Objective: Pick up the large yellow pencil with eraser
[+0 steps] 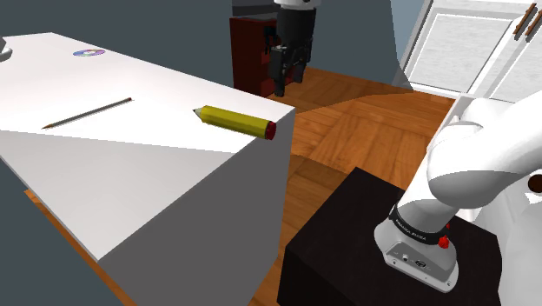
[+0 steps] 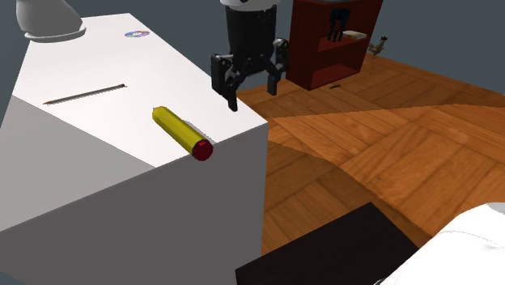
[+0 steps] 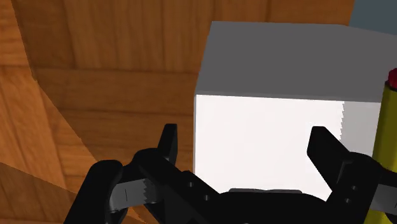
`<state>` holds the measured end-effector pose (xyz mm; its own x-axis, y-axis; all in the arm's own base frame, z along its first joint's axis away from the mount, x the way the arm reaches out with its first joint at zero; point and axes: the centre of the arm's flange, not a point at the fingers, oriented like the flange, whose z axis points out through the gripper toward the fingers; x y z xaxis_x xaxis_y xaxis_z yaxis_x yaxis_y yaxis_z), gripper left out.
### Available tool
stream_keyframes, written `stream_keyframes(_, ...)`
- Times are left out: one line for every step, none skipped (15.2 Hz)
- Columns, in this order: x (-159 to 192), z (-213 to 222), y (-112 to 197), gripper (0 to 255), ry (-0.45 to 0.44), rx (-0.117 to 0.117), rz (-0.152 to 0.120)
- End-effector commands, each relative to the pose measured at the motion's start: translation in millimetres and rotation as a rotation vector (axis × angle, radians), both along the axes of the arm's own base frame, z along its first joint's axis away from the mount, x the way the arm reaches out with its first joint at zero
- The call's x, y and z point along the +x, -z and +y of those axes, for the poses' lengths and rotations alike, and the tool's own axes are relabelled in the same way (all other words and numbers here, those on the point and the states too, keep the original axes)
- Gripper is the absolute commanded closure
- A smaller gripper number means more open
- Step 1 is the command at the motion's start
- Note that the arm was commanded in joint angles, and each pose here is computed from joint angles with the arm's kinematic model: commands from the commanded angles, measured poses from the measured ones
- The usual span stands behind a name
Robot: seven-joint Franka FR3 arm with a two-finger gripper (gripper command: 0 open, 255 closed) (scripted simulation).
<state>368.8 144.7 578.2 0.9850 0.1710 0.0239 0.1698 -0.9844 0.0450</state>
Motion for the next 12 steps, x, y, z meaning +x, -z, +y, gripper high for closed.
stream_keyframes(6.0, 26.0, 2.6, 0, -0.012, 0.001, 0.004)
stream_keyframes(9.4, 38.7, 3.7, 0, -0.018, 0.002, 0.006)
stream_keyframes(12.8, 51.4, 4.7, 0, -0.024, 0.002, 0.007)
stream_keyframes(16.1, 64.1, 5.8, 0, -0.030, 0.002, 0.009)
stream_keyframes(19.4, 76.9, 6.8, 0, -0.036, 0.002, 0.011)
stream_keyframes(22.5, 89.7, 7.9, 0, -0.042, 0.003, 0.013)
stream_keyframes(25.6, 102.5, 8.9, 0, -0.048, 0.003, 0.015)
stream_keyframes(28.6, 115.3, 10.0, 0, -0.054, 0.003, 0.017)
stream_keyframes(31.5, 128.1, 11.1, 0, -0.060, 0.004, 0.019)
stream_keyframes(34.3, 140.9, 12.1, 0, -0.066, 0.004, 0.020)
stream_keyframes(36.2, 149.7, 12.9, 0, -0.070, 0.004, 0.022)
stream_keyframes(36.2, 149.7, 18.1, 0, -0.070, 0.004, 0.022)
